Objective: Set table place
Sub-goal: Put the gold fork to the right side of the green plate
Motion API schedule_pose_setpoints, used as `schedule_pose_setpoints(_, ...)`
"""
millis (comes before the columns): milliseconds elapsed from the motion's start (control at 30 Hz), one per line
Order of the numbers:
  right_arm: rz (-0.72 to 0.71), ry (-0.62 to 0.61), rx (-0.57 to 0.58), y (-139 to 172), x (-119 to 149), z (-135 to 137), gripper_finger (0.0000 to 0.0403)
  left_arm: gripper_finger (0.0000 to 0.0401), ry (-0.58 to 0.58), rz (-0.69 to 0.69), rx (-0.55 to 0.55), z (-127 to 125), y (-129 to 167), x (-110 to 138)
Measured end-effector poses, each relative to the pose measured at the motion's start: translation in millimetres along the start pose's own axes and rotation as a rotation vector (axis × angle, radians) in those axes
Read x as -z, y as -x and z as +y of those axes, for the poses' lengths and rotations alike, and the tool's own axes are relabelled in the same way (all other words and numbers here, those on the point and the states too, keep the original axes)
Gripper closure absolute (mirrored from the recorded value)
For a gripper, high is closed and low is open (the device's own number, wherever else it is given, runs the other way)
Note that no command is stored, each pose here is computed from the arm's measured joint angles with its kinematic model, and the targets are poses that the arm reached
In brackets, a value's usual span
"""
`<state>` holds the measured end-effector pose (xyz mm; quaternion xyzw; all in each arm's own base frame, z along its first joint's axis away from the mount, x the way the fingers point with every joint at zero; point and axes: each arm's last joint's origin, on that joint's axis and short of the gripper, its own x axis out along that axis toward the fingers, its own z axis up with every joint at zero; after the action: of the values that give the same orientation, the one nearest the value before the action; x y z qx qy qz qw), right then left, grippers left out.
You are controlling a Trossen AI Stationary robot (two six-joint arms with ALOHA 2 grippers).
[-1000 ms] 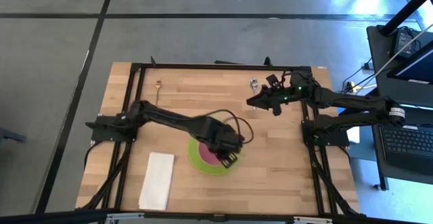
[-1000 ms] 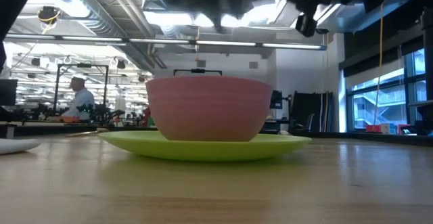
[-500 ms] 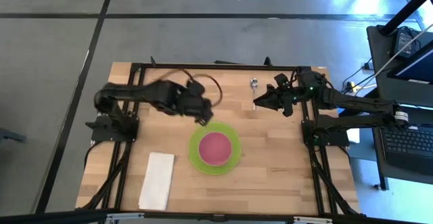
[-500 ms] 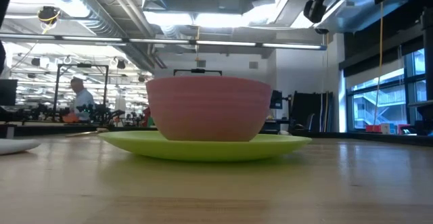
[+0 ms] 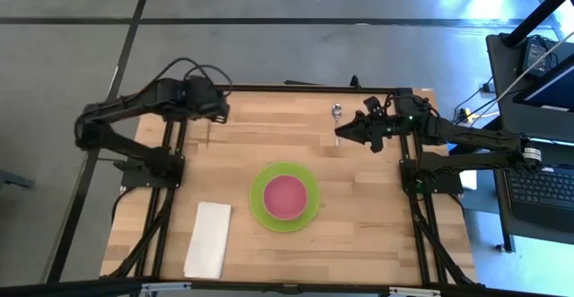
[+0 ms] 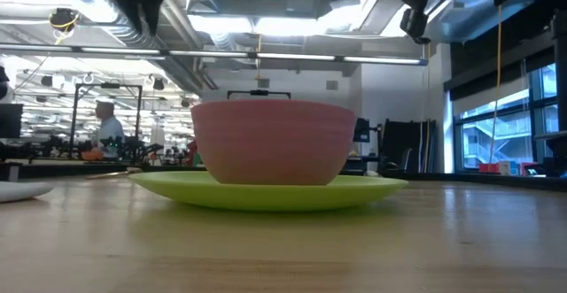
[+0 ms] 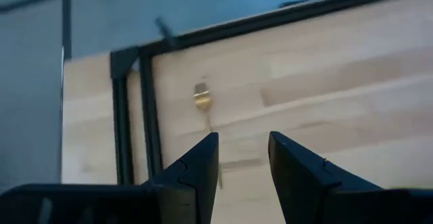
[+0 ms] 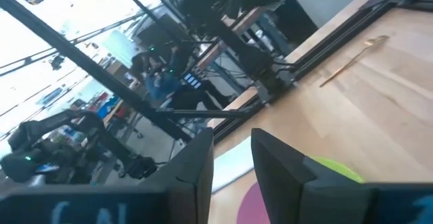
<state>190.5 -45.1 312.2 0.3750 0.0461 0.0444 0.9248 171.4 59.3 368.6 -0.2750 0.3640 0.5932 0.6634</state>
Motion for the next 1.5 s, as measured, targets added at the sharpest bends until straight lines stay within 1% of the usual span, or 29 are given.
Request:
schedule_pose_setpoints(67,-0.011,0.000,0.012,0,0,0,0.0298,0.0278,0.061,0.001,-0.015,6,-14,10)
schedule_pose_setpoints(133,-0.021,0.006,0.022,0,-1,-1,0.0298,0.0278,0.108,-0.001,-0.002,7,-29,20)
schedule_pose_setpoints(200,-0.033,0.022,0.035,0,-1,-1,0.0298,0.0278,0.123,0.006,0.005,6,-46,31)
schedule_pose_setpoints(433,-0.050,0.023,0.054,0,-1,-2,0.0298,0.0278,0.222,0.047,-0.036,6,-110,66)
schedule_pose_setpoints(533,-0.050,0.023,0.055,0,-1,-2,0.0298,0.0278,0.240,0.066,-0.058,10,-133,78)
schedule_pose_setpoints(700,-0.050,0.019,0.055,0,-1,-2,0.0298,0.0278,0.304,0.072,-0.101,22,-166,93)
schedule_pose_setpoints(800,-0.050,0.000,0.054,0,-1,-2,0.0298,0.0278,0.308,0.074,-0.135,29,-177,99)
schedule_pose_setpoints(867,-0.050,0.000,0.055,0,-1,-2,0.0298,0.0278,0.309,0.060,-0.122,30,-184,100)
schedule_pose_setpoints(1000,-0.050,0.000,0.055,0,-1,-2,0.0299,0.0278,0.354,-0.002,-0.022,25,-195,99)
schedule_pose_setpoints(1067,-0.050,-0.004,0.055,0,-1,-2,0.0298,0.0278,0.354,-0.023,0.017,24,-199,99)
schedule_pose_setpoints(1200,-0.050,-0.006,0.055,0,-1,-2,0.0298,0.0279,0.366,-0.005,-0.031,31,-206,101)
schedule_pose_setpoints(1400,-0.050,-0.005,0.055,0,-1,-2,0.0298,0.0295,0.387,-0.005,-0.036,32,-214,102)
schedule_pose_setpoints(1500,-0.051,-0.004,0.056,0,-1,-2,0.0298,0.0305,0.372,0.017,-0.065,32,-219,105)
